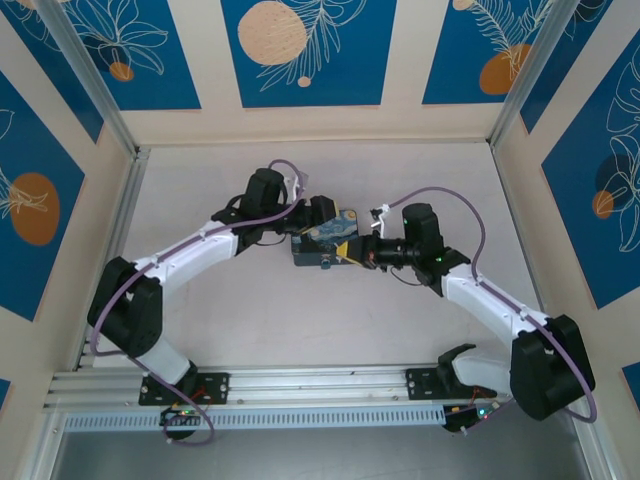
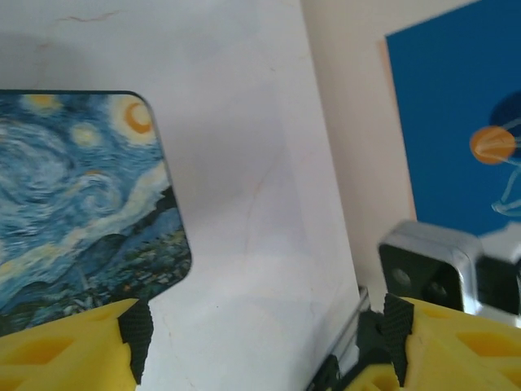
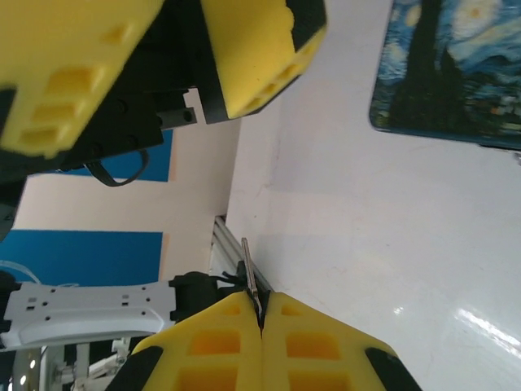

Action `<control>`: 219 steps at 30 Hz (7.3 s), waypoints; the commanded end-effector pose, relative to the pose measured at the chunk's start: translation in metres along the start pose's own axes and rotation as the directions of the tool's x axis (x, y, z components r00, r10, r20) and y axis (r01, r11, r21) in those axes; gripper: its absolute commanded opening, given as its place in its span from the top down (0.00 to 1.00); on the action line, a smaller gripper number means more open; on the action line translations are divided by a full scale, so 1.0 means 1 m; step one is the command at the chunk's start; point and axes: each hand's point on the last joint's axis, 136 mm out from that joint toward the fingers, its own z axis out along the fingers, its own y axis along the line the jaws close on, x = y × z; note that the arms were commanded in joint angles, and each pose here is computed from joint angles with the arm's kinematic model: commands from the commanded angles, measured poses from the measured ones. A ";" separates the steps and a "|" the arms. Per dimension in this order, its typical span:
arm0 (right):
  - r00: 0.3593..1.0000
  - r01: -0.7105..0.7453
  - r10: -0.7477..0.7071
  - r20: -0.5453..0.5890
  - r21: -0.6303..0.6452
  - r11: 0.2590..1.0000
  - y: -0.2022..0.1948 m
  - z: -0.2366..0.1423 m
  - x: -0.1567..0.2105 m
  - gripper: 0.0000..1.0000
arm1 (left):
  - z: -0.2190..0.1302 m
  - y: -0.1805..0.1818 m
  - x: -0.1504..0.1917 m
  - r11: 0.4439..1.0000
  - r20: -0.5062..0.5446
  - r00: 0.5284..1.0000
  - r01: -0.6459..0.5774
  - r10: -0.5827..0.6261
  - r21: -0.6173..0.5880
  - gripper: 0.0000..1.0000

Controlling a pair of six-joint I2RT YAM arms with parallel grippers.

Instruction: Unlock the padlock with the key

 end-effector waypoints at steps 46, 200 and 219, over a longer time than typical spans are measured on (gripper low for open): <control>0.999 0.044 -0.045 -0.009 -0.104 0.994 0.000 -0.007 -0.010 1.00 | 0.000 -0.008 0.046 0.960 -0.149 0.987 -0.024 0.067 0.277 0.56; 0.919 0.113 0.006 0.395 -0.278 0.954 0.030 -0.004 -0.070 1.00 | -0.034 -0.040 0.001 0.973 0.304 0.949 0.008 -0.081 0.232 1.00; 0.937 -0.029 0.053 0.345 -0.074 0.997 -0.025 -0.009 -0.061 1.00 | -0.045 0.009 0.039 0.998 0.211 0.976 -0.038 0.047 -0.046 0.06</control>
